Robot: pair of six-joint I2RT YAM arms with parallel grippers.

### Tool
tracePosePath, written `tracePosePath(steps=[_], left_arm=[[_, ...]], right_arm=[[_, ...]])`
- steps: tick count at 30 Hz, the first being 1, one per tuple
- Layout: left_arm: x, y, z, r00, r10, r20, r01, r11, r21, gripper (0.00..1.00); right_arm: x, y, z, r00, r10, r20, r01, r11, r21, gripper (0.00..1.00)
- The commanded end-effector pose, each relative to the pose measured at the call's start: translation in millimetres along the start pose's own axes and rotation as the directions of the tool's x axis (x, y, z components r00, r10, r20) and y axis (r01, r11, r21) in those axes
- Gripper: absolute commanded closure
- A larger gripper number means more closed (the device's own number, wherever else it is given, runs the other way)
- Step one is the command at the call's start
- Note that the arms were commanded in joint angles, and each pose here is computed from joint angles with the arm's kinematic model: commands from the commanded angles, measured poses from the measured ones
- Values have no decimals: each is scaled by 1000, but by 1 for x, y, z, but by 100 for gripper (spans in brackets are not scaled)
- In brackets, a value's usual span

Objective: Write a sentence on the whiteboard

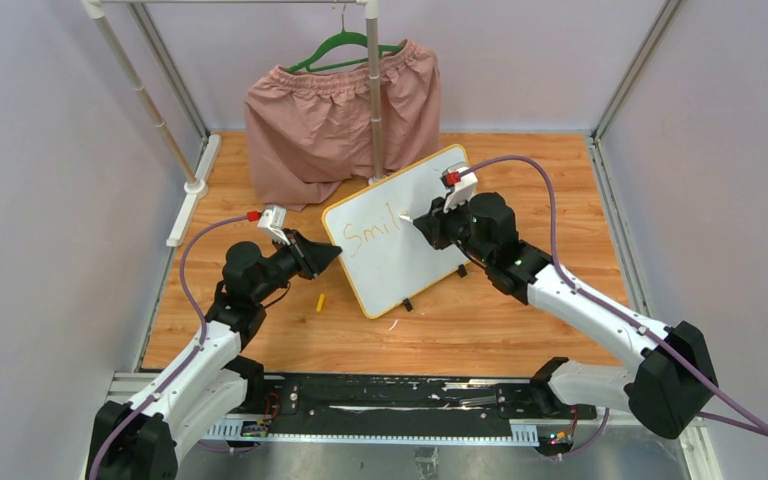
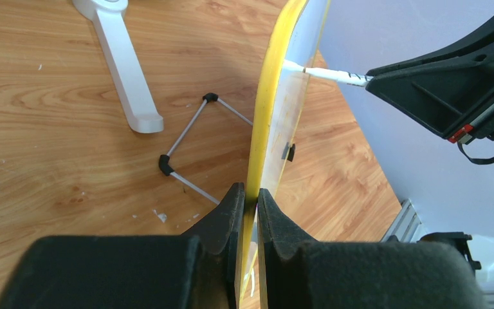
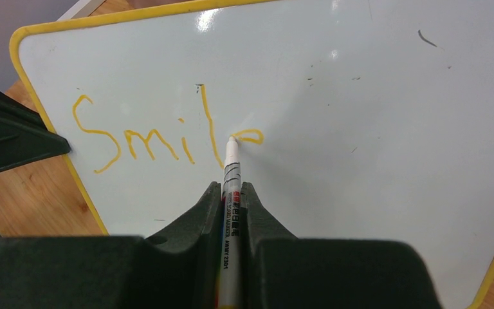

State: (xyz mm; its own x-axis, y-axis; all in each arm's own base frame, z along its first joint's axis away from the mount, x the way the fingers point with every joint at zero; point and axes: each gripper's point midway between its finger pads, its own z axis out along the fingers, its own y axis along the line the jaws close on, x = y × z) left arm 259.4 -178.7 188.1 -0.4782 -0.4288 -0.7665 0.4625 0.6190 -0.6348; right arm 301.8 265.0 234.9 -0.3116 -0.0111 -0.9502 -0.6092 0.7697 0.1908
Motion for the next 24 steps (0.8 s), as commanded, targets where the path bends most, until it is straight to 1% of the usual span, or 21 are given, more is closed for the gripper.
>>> tracePosePath(steps=[1,10,12,13,16,24], left_arm=[[-3,-3,-2,1000,16,19,-16,1000,17,100],[-4,-4,-2,1000,16,20,-17,1000,19,100],[-4,-5,-2,1000,18,22,-18,1000,21,100],[-4,-4,-2,1000,17,21,-18,1000,20,100],[-4,-4,-2,1000,16,20,-16,1000,19,100],[-4,-4,-2,1000,16,20,-16,1000,21,100]], right_arm=[[8,3,-4,1000,-1,-10,1,1000,-5,100],[17,-9,-11,999,-10,-31,11,999,50,100],[17,-10,-12,999,-11,-34,13,998,56,100],[16,-15,-13,999,-11,-30,14,996,85,100],[13,-21,-14,1000,-10,-26,13,993,114,100],[6,-29,-16,1000,-9,-12,11,990,142,100]])
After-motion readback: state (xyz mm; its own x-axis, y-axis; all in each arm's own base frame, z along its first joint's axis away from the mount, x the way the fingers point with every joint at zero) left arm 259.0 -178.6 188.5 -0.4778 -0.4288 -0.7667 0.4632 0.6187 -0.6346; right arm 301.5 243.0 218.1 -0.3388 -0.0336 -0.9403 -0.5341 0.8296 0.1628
